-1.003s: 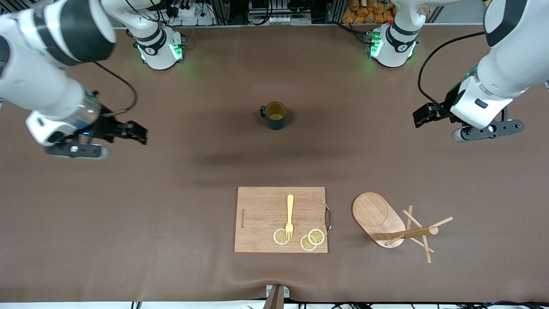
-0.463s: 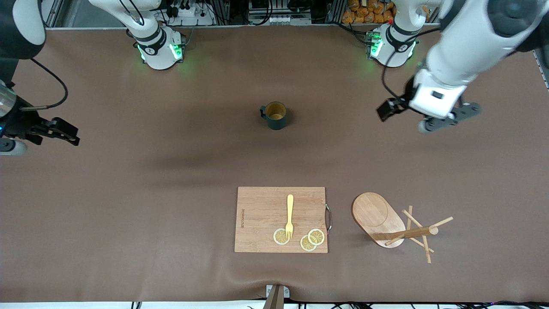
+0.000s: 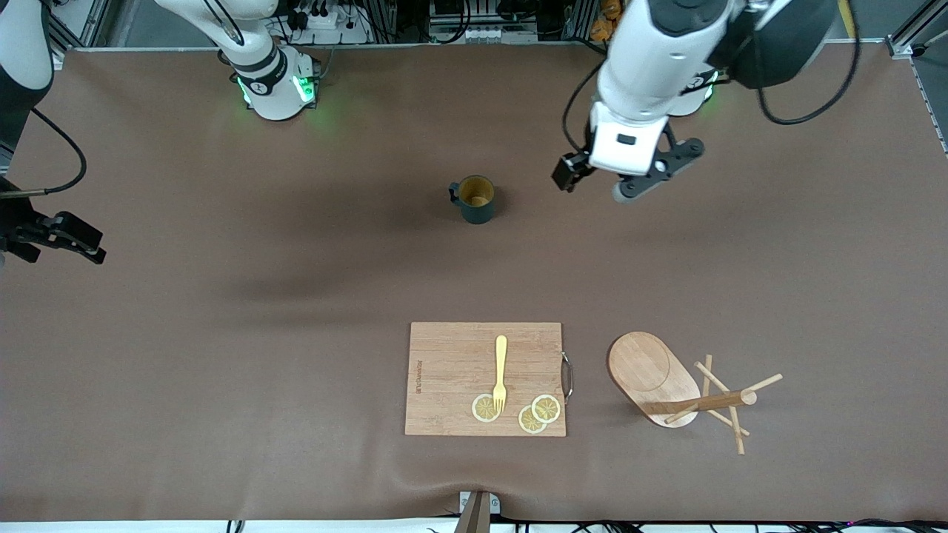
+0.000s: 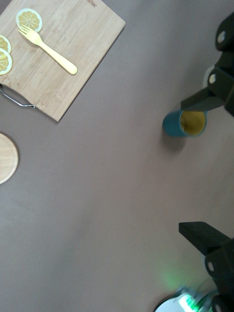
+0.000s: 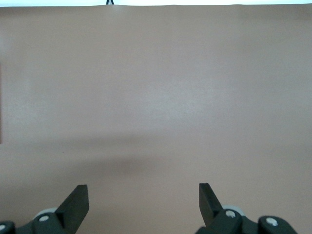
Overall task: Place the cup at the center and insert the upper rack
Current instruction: 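Move the left gripper over the teal mug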
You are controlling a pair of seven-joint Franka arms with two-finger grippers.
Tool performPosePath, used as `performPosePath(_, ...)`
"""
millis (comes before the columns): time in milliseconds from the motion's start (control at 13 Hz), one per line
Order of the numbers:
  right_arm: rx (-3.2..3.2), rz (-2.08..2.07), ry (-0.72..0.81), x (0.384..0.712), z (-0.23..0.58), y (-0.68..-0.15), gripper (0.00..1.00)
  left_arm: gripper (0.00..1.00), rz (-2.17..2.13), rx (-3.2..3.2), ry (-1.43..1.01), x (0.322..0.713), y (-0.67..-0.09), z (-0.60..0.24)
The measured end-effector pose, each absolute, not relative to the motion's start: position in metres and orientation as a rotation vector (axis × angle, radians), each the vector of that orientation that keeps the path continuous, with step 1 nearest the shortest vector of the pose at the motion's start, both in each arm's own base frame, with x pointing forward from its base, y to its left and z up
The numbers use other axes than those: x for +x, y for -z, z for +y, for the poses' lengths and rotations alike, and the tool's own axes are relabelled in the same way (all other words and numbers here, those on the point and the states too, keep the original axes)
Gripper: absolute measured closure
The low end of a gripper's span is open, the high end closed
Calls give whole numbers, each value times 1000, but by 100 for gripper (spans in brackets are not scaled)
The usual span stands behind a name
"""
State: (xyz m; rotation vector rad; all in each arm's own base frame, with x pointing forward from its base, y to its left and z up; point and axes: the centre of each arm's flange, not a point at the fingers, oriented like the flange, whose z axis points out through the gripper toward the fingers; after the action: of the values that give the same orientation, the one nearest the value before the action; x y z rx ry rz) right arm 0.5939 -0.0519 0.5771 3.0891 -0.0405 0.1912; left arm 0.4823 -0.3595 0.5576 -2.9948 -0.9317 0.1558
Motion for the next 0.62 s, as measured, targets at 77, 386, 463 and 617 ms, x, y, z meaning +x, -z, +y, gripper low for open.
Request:
performPosePath(77,3090,-45,-177,593,-54,-572,0,0,-970,-2970,-154,477,-552,-376)
performPosePath(386,3096,-58,-108,589,-59,-551,0,0,-1035,-2854,-23,442,-517,-454)
performPosePath(463,3097,-66,-96,588,-62,-549,0,0,-1050,-2821,33,429,-505,-476)
performPosePath(617,3097,-73,-87,587,-65,-548,0,0,-1046,-2757,188,402,-475,-520)
